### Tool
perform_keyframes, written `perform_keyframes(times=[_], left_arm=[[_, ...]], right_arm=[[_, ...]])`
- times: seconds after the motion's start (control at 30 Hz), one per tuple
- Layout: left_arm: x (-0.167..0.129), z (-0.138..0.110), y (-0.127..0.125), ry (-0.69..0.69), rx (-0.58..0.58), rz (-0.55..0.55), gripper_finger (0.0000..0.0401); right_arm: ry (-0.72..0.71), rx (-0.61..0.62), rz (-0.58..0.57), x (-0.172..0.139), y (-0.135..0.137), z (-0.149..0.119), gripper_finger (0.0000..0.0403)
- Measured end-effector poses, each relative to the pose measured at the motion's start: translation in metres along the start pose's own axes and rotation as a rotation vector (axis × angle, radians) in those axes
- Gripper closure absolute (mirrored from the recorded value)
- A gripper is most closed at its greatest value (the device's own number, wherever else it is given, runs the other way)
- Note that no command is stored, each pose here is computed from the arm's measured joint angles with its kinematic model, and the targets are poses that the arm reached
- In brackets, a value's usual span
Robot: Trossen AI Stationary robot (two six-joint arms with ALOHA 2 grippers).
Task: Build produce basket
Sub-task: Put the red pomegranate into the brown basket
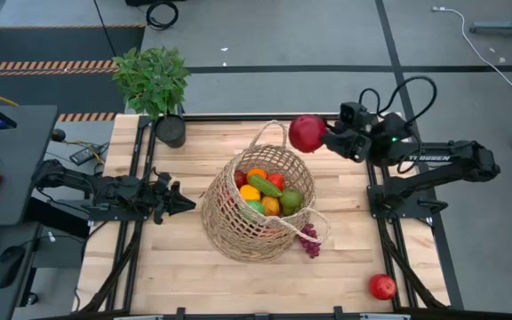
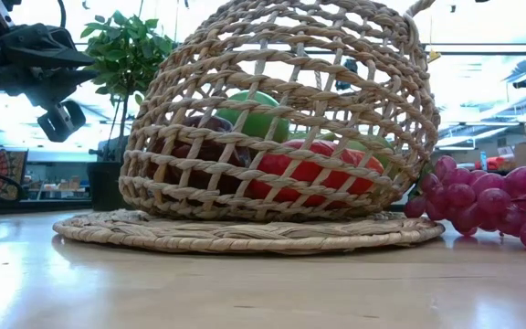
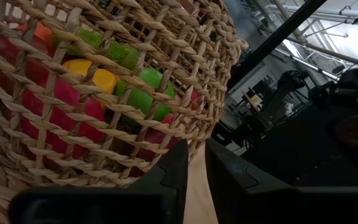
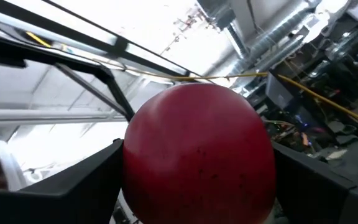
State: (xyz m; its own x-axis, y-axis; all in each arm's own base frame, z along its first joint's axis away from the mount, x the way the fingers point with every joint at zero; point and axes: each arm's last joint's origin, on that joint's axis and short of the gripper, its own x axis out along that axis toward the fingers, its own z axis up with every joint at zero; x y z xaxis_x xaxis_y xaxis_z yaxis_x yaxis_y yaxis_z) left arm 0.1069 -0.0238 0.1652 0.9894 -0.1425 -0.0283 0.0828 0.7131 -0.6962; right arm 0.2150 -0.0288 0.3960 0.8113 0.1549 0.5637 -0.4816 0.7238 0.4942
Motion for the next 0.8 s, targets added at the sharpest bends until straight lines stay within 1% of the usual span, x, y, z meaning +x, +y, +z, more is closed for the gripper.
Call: perform_keyframes(times=[0.23, 0.37, 0.53, 0.63, 0.7, 0.8], left_arm=[[0.0, 0.0, 0.0, 0.0, 0.0, 0.0, 0.0338], [0.0, 0.0, 0.0, 0.0, 0.0, 0.0, 0.0339], [0.0, 0.0, 0.0, 0.0, 0.0, 0.0, 0.0338], [0.0, 0.0, 0.0, 0.0, 0.0, 0.0, 0.0339], [0.0, 0.0, 0.0, -0.001, 0.0, 0.0, 0.0341], [0.0, 0.0, 0.0, 0.0, 0.001, 0.001, 0.0343]], right_arm=[[-0.002, 0.048, -0.063, 0.01, -0.004, -0.021, 0.0039], [0.071, 0.047, -0.133, 0.022, 0.005, -0.019, 0.0039], [0.297, 0.012, -0.317, 0.041, 0.019, -0.007, 0.0039], [0.448, 0.01, -0.459, 0.047, 0.026, -0.001, 0.0039], [0.562, 0.005, -0.567, 0.048, 0.025, -0.003, 0.0039], [0.691, -0.01, -0.67, 0.054, 0.023, -0.008, 0.0039]])
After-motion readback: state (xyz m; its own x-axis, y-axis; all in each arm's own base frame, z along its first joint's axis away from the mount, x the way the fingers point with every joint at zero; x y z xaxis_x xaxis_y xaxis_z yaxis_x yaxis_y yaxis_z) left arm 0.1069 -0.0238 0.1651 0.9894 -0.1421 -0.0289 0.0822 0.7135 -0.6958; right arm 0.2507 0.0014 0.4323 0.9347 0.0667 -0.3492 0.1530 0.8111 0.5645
